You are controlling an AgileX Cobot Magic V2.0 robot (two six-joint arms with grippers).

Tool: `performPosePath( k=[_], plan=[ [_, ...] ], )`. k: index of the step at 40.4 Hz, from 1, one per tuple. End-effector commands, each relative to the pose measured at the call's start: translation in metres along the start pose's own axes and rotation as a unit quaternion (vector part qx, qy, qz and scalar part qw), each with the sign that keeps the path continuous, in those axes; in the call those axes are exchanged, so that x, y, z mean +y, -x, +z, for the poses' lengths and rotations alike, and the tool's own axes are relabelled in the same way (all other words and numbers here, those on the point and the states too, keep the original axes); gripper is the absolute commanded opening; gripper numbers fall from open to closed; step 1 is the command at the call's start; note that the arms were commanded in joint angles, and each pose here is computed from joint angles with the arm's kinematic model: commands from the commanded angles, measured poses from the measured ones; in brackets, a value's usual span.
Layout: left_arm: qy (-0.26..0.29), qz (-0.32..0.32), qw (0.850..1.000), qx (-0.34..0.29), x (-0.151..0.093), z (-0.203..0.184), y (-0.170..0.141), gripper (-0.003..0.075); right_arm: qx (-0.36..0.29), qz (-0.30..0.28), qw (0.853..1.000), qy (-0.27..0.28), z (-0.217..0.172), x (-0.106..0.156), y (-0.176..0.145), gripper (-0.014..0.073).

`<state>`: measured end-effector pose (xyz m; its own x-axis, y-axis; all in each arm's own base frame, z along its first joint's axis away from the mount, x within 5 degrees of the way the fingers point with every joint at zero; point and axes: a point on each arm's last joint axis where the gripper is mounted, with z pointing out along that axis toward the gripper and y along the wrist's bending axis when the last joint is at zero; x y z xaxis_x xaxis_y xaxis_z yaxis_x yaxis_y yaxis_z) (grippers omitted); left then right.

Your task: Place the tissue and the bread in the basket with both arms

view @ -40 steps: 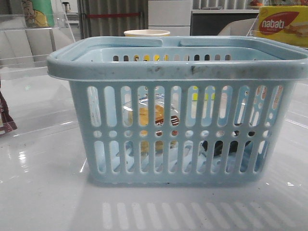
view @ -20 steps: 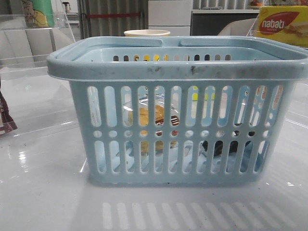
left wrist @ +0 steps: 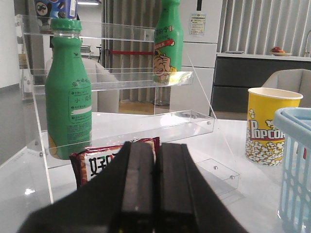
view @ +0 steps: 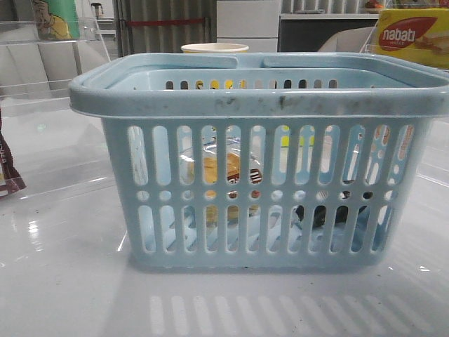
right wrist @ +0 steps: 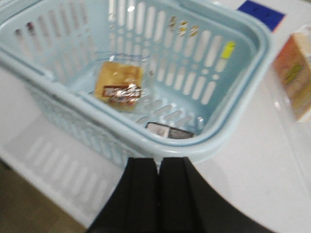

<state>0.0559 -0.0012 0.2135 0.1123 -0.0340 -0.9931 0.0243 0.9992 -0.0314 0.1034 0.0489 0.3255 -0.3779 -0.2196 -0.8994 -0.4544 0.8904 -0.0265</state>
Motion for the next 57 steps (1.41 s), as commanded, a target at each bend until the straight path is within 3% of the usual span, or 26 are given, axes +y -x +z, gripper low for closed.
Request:
performPosePath(
  k=[1,10,16,24,41,51,57],
  plan=[
    [-0.005,-0.004,0.999,-0.049,-0.001,-0.002,0.007,0.0093,-0.118,0.011,0.99,-0.073,-0.019,-0.012,-0.003,0.0057],
    [-0.005,-0.004,0.999,-0.049,-0.001,-0.002,0.007,0.0093,-0.239,0.027,0.949,-0.202,-0.027,-0.02,-0.071,0.0057],
    [-0.005,-0.004,0.999,-0.049,-0.001,-0.002,0.007,0.0093,-0.271,0.026,0.933,-0.237,-0.022,-0.019,-0.108,0.0057],
    [-0.005,-0.004,0.999,-0.049,-0.001,-0.002,0.007,0.0093,-0.264,0.028,0.935,-0.235,-0.008,-0.018,-0.134,0.0057],
    [-0.005,-0.004,0.999,-0.049,-0.001,-0.002,0.007,0.0093,-0.284,0.023,0.928,-0.238,-0.011,-0.018,-0.131,0.0057],
    [-0.005,-0.004,0.999,-0.049,-0.001,-0.002,0.007,0.0093,-0.318,0.079,0.922,-0.205,-0.012,-0.017,-0.127,0.0057],
    [-0.005,-0.004,0.999,-0.049,-0.001,-0.002,0.007,0.0093,-0.316,0.075,0.923,-0.206,-0.012,-0.017,-0.128,0.0057]
  ],
)
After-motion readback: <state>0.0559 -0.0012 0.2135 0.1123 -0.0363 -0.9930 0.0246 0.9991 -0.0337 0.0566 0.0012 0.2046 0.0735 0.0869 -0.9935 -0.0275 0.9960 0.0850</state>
